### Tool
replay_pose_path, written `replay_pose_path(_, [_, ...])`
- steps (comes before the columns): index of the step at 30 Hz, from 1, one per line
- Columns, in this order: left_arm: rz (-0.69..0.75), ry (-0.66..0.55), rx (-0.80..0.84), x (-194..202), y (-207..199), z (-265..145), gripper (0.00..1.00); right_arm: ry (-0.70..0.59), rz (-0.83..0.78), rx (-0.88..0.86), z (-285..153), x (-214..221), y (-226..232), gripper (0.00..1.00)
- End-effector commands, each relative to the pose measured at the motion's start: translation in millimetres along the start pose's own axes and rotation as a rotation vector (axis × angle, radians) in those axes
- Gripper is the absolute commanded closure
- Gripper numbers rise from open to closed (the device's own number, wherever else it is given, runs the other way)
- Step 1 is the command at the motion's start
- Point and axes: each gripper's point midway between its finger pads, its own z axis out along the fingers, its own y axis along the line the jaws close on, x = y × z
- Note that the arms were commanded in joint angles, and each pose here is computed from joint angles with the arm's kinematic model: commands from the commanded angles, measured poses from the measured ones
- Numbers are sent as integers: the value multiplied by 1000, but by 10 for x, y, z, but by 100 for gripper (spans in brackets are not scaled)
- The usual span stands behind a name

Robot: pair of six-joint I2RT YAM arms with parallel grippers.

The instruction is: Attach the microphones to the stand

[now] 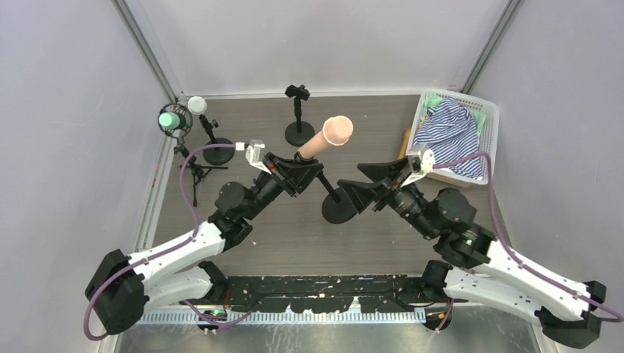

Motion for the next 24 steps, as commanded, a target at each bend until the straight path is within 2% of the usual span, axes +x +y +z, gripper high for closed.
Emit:
replay_pose_path(1, [131,-58,16,-267,-110,-20,99,106,-71,62,-205,-209,-38,18])
replay_pose_path(7, [265,31,-56,-86,116,-132,100,354,-119,68,-447,-223,42,17])
replay_pose_path(9, [293,45,-74,-51,178,-161,100,400,-110,96,-488,-263,40,16])
replay_pose_path(13, [330,65,-82,-10,224,-202,100,448,-70,145,-523,-337,45,15])
replay_pose_path(24, [369,126,-42,110,191,-325,100,495,-9,145,-395,-364,170,10])
